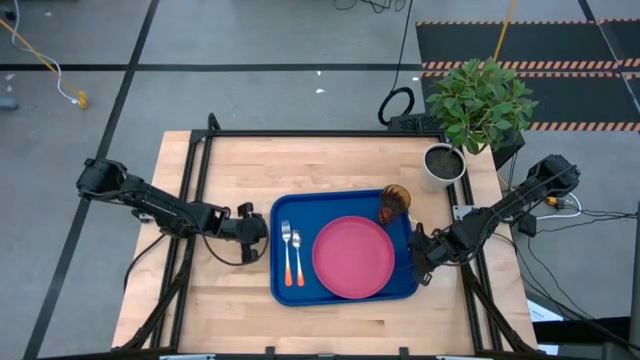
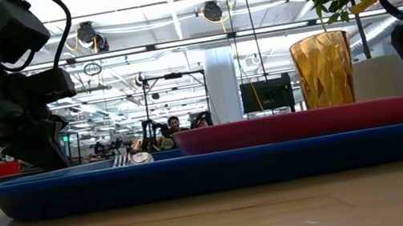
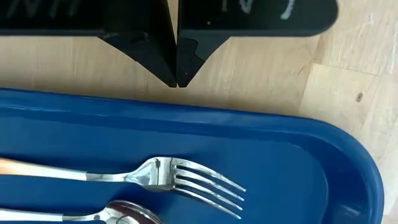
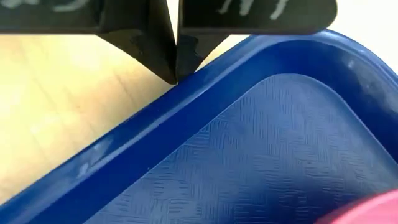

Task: Pick and place plate/cup/fork/spoon on tray
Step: Adjust the blue tray

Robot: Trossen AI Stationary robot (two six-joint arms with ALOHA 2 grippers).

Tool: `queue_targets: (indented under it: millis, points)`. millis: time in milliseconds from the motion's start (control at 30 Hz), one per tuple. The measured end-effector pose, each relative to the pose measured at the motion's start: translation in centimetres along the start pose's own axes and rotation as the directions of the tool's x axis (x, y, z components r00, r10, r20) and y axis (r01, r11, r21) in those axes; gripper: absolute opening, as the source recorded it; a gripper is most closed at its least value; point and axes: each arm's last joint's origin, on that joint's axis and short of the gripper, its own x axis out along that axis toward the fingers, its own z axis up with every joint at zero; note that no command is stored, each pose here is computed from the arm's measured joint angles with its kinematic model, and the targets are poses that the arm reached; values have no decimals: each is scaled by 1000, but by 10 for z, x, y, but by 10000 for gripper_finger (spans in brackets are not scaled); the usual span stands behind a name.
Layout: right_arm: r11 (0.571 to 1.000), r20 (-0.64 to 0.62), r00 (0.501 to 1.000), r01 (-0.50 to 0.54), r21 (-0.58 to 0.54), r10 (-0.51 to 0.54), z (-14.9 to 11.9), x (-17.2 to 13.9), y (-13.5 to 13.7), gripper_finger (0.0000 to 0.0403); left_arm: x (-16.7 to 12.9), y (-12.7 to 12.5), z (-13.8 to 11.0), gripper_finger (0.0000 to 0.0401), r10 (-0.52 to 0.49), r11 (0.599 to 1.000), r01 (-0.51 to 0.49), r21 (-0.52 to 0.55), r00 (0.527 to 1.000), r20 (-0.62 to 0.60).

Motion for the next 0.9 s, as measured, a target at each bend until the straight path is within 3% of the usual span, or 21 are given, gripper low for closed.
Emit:
queue_targets:
  millis: [367, 900]
  points:
    - [991, 30, 993, -117, 69, 115, 5, -1, 11, 0, 0, 2, -1, 1, 19, 1000, -19, 8, 1000, -6]
    - [992, 51, 992, -116, 52, 114, 6, -1, 11, 0, 2, 13, 2, 1, 42, 999, -42, -17, 999, -13]
